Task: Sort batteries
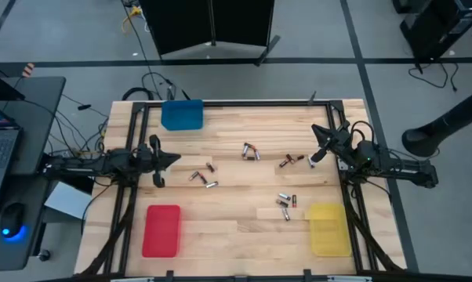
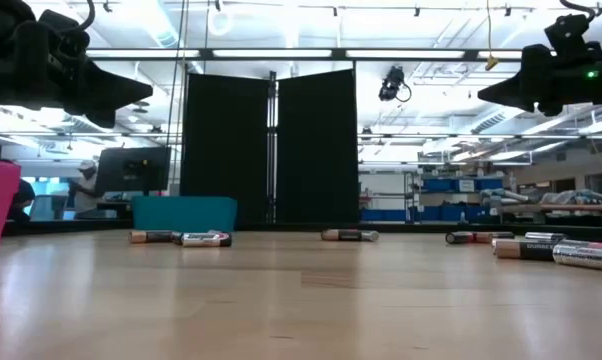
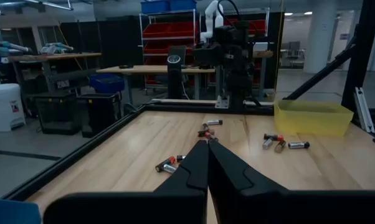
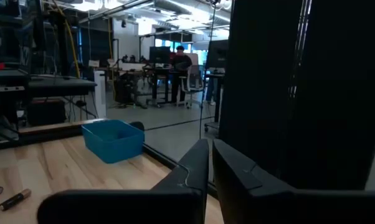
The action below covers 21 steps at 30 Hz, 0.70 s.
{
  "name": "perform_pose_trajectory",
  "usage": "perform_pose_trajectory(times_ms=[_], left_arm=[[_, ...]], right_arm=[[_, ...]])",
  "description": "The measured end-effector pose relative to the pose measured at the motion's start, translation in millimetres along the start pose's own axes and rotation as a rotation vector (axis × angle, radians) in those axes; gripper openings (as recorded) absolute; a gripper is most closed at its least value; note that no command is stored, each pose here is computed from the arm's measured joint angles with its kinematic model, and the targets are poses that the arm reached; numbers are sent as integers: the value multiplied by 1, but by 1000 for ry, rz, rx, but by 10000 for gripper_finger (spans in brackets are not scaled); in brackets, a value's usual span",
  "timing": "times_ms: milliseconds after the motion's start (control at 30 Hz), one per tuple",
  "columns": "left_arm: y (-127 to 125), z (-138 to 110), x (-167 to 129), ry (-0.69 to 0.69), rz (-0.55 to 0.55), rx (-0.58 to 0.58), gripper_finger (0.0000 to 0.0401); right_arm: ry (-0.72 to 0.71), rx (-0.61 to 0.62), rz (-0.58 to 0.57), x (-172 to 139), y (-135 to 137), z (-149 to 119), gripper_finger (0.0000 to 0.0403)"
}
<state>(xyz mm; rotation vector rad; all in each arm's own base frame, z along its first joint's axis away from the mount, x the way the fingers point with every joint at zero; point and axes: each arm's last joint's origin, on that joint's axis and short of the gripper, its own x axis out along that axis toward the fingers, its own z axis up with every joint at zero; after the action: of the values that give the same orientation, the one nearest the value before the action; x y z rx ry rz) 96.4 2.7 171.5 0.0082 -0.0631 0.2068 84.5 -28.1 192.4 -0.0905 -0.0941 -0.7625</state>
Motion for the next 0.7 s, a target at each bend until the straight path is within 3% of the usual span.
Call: perform_pose_trajectory(times_ms=[700], left_arm=[[0,-2,0,16,7,6,12]], right_arm=[[1,0,0,0,0,0,34]])
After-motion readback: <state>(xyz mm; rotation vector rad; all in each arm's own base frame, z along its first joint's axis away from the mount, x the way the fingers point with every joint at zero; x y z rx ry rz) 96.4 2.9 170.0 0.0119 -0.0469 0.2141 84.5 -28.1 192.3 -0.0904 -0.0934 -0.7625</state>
